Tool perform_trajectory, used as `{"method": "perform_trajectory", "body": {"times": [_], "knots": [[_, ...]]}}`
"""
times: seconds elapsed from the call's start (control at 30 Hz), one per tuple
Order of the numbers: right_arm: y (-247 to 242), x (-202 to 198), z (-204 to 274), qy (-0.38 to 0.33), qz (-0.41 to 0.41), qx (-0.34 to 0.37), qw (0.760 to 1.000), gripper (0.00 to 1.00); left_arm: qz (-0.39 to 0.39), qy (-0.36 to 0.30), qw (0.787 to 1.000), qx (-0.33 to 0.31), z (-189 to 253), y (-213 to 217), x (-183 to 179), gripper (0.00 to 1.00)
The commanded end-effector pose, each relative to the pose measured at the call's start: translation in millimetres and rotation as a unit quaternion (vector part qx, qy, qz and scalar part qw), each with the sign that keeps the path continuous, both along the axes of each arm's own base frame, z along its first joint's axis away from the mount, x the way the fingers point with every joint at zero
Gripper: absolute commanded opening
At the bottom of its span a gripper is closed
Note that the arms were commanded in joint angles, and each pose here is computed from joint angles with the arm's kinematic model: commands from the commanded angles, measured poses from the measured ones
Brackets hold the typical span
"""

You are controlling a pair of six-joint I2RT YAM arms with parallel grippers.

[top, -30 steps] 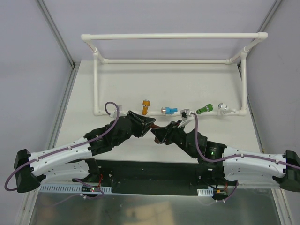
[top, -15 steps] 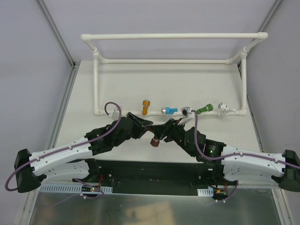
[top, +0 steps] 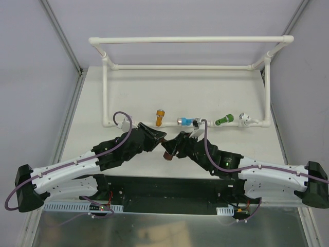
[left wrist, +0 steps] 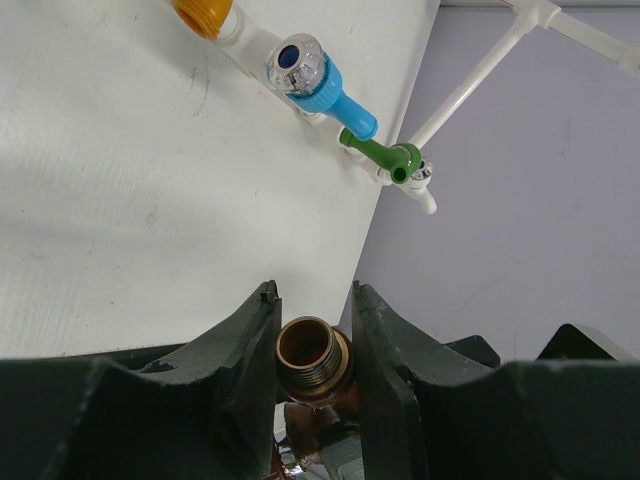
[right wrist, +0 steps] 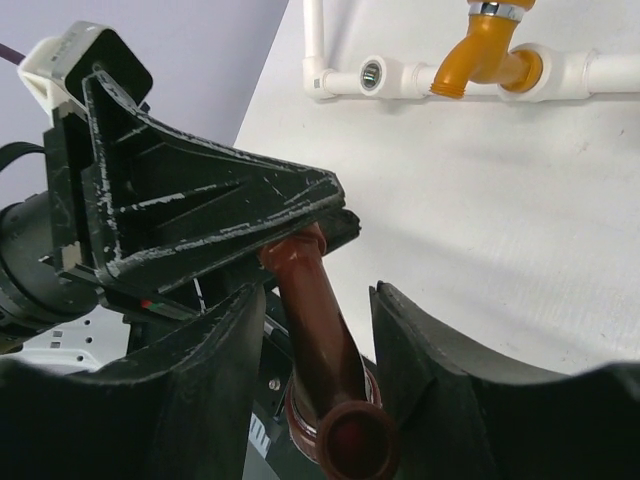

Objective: Install the water faucets
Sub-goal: Pick up the water faucet from the center of the board.

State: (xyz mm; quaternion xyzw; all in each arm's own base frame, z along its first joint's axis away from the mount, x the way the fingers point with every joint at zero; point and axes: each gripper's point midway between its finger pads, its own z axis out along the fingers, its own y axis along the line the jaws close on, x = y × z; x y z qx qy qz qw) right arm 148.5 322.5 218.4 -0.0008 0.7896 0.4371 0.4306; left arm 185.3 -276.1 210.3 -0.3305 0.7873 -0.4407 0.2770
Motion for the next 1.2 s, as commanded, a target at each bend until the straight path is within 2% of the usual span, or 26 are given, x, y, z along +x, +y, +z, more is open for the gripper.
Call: {"method": "perform_trajectory", "body": {"times": [0.0,0.2,0.33,0.37,0.47,0.5,0.93,1.03,1.17], "knots": [[9.8,-1.8,23.3,0.005,0.009,0.035,0.999,0.52,0.009,-0.036,0.999,-0.024,31.2,1.3,4.9,0.0],[13.5,-1.5,28.3,0.0,0.015,0.043,0.999,0.45,-0.008,-0.04,0.999,-0.021,33.2,-3.4,2.2,0.0],[15.1,-1.7,31.1,-0.004,0.018,0.048,0.999,0.38,-0.014,-0.038,0.999,-0.025,32.3,-5.3,0.4,0.0],[15.5,-1.6,31.4,-0.004,0.018,0.048,0.999,0.31,-0.014,-0.037,0.999,-0.027,32.2,-5.2,0.4,0.0],[16.1,-2.1,34.1,-0.007,0.021,0.054,0.998,0.02,-0.014,-0.038,0.999,-0.025,31.2,-5.2,0.7,0.0],[15.8,-2.5,34.7,-0.008,0.022,0.055,0.998,0.0,-0.014,-0.038,0.999,-0.024,30.1,-5.1,0.6,0.0],[17.1,-25.3,61.7,-0.047,0.094,0.111,0.988,0.0,-0.008,-0.02,0.999,-0.026,3.8,-5.6,0.0,0.0],[11.4,-17.5,53.3,-0.04,0.067,0.098,0.992,0.0,-0.01,-0.021,0.999,-0.028,5.9,-6.3,-0.6,0.0],[-10.6,9.5,23.3,-0.013,-0.033,0.034,0.999,0.0,-0.015,-0.035,0.999,-0.037,21.3,-6.9,-0.6,0.0]]}}
